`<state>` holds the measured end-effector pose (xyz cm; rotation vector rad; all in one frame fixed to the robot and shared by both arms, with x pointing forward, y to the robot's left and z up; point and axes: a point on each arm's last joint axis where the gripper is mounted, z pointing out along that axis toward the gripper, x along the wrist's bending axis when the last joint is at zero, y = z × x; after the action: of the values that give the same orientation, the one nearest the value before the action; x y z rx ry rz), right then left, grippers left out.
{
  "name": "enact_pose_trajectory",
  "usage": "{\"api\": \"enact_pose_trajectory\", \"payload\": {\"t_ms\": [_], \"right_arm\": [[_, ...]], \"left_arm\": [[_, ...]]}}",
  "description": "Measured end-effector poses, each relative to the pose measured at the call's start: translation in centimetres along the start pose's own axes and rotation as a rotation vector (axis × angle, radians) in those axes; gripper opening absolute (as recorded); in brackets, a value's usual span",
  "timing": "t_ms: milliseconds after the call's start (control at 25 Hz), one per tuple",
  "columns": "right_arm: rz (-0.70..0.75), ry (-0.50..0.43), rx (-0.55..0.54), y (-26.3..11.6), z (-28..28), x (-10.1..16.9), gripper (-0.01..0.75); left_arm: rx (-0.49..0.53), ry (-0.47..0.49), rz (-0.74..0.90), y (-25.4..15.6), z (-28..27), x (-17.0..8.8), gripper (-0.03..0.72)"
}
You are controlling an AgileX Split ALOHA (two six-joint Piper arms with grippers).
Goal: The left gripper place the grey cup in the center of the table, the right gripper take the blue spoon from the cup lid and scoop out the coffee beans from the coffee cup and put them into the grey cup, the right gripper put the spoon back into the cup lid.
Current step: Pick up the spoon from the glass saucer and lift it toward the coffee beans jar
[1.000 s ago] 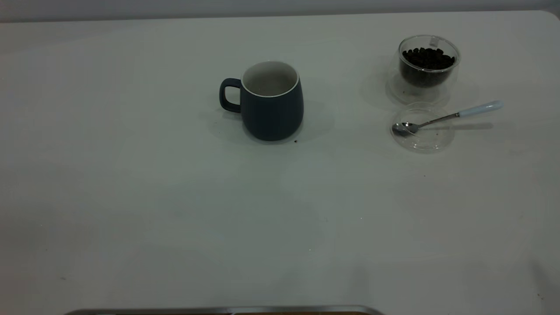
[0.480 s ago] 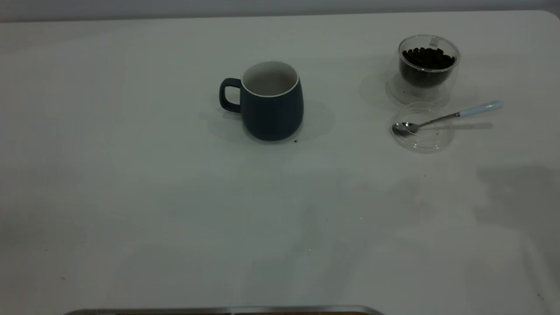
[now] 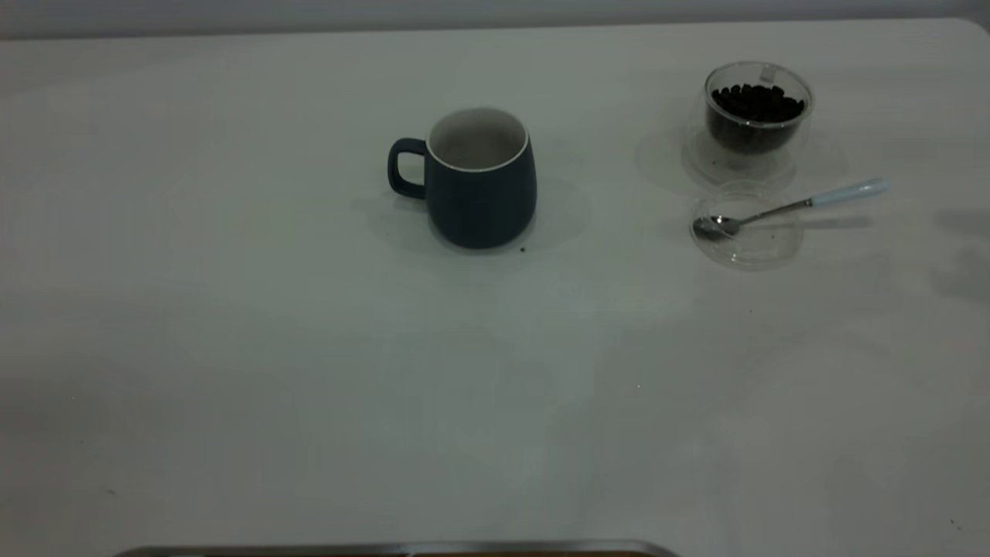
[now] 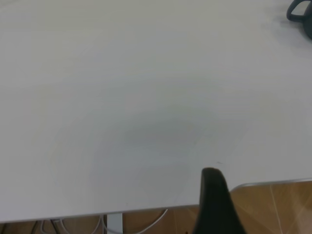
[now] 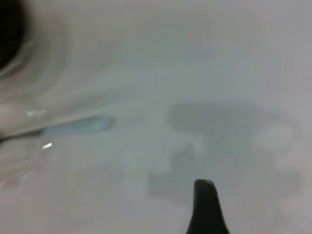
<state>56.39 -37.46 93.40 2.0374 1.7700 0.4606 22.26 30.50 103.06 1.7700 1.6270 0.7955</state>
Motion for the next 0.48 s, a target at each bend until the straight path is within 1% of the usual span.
{"api": "enact_pose_trajectory", "payload": {"t_ms": [80,120,200,320,360,440,480], "right_arm": [[0.041,0.009,0.043,0.5,1.0,-1.6,0.575],[0.049,0.031,0.073,0.5,1.6,-2.0,0.575],[0.046,0.106,0.133,0.6,2.9,-2.3,0.575],[-0.007,0.293,0.167,1.0,5.0,-1.4,0.575],[0.011,0.371,0.163,1.1,6.0,-1.0,0.575],[0.005,0.470,0.143,1.2,7.5,-0.6,0.575],[0.025,0.511,0.133,1.2,8.4,-0.5,0.575]], "left_arm": [[0.000,0.000,0.000,0.0,0.0,0.0,0.555],[0.000,0.000,0.000,0.0,0.0,0.0,0.555],[0.000,0.000,0.000,0.0,0.0,0.0,0.555],[0.000,0.000,0.000,0.0,0.0,0.0,0.555],[0.000,0.000,0.000,0.0,0.0,0.0,0.555],[0.000,0.000,0.000,0.0,0.0,0.0,0.555],[0.000,0.000,0.000,0.0,0.0,0.0,0.555]]}}
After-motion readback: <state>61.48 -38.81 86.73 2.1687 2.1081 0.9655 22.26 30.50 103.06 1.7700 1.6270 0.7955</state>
